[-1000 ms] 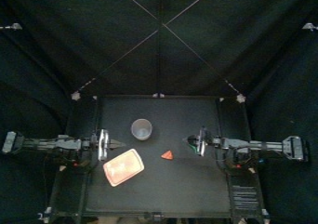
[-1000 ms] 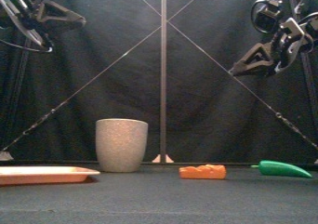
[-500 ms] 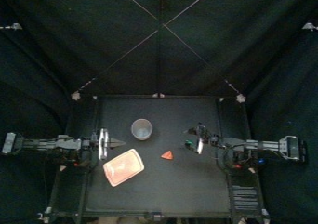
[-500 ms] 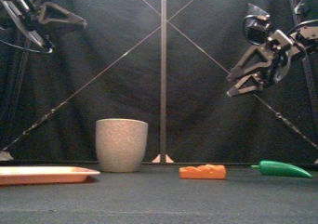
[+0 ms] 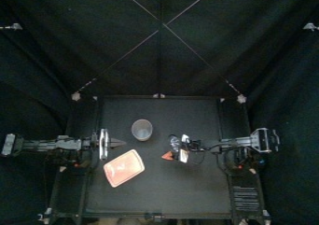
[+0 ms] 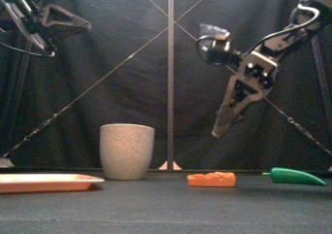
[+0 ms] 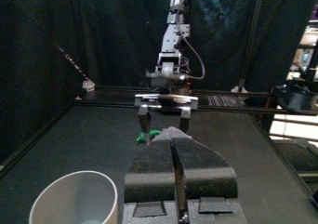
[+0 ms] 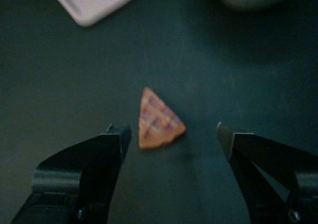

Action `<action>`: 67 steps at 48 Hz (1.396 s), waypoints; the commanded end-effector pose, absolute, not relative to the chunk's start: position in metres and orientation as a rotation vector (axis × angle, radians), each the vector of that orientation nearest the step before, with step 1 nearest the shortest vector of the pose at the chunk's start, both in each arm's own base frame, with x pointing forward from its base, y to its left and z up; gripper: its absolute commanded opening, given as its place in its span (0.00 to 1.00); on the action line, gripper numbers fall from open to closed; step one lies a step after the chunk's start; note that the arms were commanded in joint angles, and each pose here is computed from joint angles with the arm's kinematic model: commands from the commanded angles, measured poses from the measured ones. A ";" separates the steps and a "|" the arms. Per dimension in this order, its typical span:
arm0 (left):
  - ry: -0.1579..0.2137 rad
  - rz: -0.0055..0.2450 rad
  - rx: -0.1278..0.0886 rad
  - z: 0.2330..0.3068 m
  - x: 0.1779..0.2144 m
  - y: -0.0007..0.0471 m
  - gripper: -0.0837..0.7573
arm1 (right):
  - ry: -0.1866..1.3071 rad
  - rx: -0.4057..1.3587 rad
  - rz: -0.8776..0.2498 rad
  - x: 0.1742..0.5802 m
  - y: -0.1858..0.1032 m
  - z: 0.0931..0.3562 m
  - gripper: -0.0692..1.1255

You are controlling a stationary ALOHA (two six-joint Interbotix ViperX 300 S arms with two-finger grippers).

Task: Pick the pie then place it on the pink plate
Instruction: Pick the pie

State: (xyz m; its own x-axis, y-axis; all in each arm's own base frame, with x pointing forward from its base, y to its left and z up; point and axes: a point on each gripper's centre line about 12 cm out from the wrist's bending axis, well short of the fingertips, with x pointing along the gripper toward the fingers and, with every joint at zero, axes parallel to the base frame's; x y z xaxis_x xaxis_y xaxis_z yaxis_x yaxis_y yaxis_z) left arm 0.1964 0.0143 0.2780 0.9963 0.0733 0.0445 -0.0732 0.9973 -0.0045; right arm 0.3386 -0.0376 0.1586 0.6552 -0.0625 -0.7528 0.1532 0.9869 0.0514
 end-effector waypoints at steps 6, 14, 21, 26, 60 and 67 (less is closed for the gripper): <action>-0.061 0.078 -0.001 0.2832 0.1978 0.0154 0.06 | 0.993 0.017 -0.087 0.370 -0.039 0.144 0.95; -0.058 0.080 0.004 0.2819 0.1975 0.0158 0.06 | 1.012 -0.024 -0.057 0.388 -0.031 0.137 0.95; -0.054 0.089 0.004 0.2797 0.1967 0.0176 0.06 | 1.047 -0.030 -0.046 0.393 -0.027 0.129 0.95; -0.051 0.097 0.004 0.2788 0.1967 0.0191 0.06 | 1.070 -0.021 -0.039 0.393 -0.023 0.126 0.95; -0.046 0.119 0.000 0.2769 0.1959 0.0234 0.06 | 1.137 0.004 -0.038 0.391 -0.017 0.116 0.93; -0.049 0.119 0.000 0.2774 0.1957 0.0234 0.06 | 1.146 0.011 -0.040 0.386 -0.017 0.118 0.92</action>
State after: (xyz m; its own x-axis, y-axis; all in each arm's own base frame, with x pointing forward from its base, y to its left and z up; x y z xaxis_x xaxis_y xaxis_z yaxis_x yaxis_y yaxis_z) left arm 0.1943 0.0229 0.2713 0.9927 0.1172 0.0291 -0.1172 0.9931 -0.0014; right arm 0.3840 -0.0165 0.1006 0.3693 -0.0251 -0.9290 0.0346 0.9993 -0.0132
